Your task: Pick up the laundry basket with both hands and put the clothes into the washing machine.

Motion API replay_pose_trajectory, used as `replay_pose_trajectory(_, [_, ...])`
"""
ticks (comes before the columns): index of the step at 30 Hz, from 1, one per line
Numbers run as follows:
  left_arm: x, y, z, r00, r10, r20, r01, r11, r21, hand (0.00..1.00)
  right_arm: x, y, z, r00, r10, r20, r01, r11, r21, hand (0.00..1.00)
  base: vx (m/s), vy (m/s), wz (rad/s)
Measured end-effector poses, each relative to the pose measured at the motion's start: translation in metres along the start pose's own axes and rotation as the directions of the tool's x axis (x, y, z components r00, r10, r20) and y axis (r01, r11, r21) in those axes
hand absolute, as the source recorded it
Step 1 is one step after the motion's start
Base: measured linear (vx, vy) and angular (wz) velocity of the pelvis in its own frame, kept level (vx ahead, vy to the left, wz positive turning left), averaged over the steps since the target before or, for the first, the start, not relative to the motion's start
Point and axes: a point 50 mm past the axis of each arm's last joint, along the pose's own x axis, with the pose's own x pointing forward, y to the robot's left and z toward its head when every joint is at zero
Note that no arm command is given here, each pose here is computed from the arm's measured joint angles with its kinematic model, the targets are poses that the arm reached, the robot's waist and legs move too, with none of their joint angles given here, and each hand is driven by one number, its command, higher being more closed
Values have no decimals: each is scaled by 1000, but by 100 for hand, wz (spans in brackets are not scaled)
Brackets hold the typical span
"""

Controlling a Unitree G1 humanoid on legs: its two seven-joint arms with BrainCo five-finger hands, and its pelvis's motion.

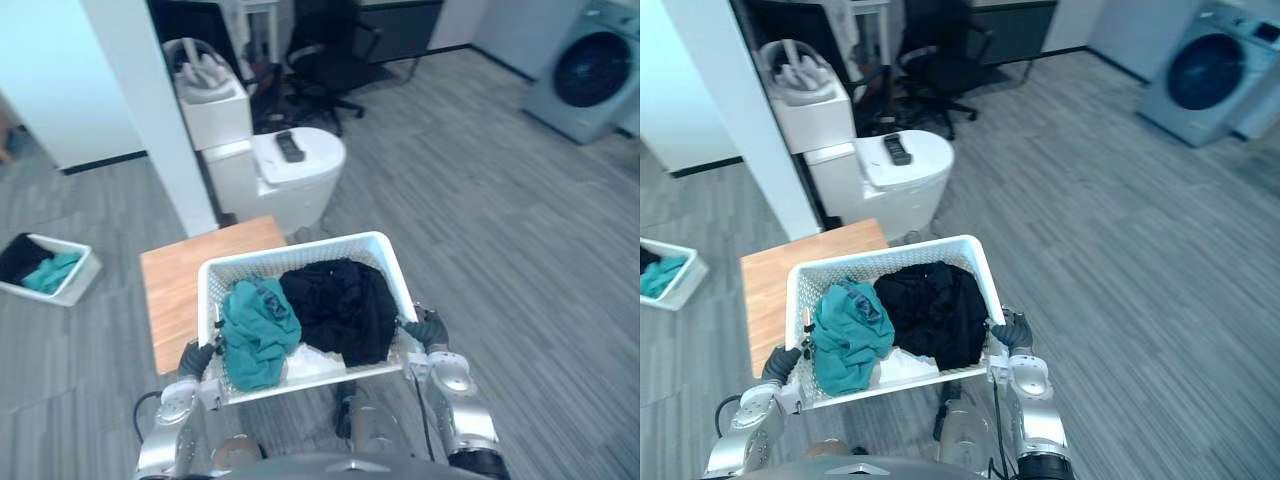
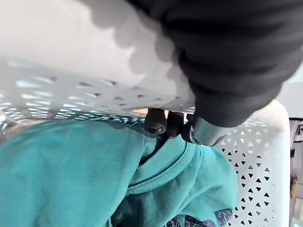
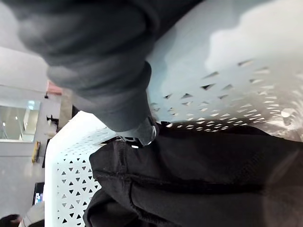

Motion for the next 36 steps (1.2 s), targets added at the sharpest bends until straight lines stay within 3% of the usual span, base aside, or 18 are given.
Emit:
replay_pose_trajectory(10, [14, 0, 2, 999, 32, -14, -33, 998, -53, 100, 21, 7, 18, 998, 38, 46, -35, 998, -48, 100, -132, -77, -119])
replay_pose_trajectory(14, [18, -16, 1, 999, -16, -27, 15, 999, -49, 100, 21, -8, 16, 999, 1, 41, 2, 997, -74, 100, -71, -122, -47])
replay_pose_trajectory(24, [24, -15, -9, 996, -32, -87, 34, 999, 25, 100, -2, -17, -19, 997, -71, -37, 71, 997, 2, 100, -65, -141, -41])
replay_pose_trajectory(36, [10, -20, -28, 992, -28, -120, 22, 998, -52, 100, -3, -25, -14, 997, -81, -11, 81, 996, -29, 100, 108, 53, -94])
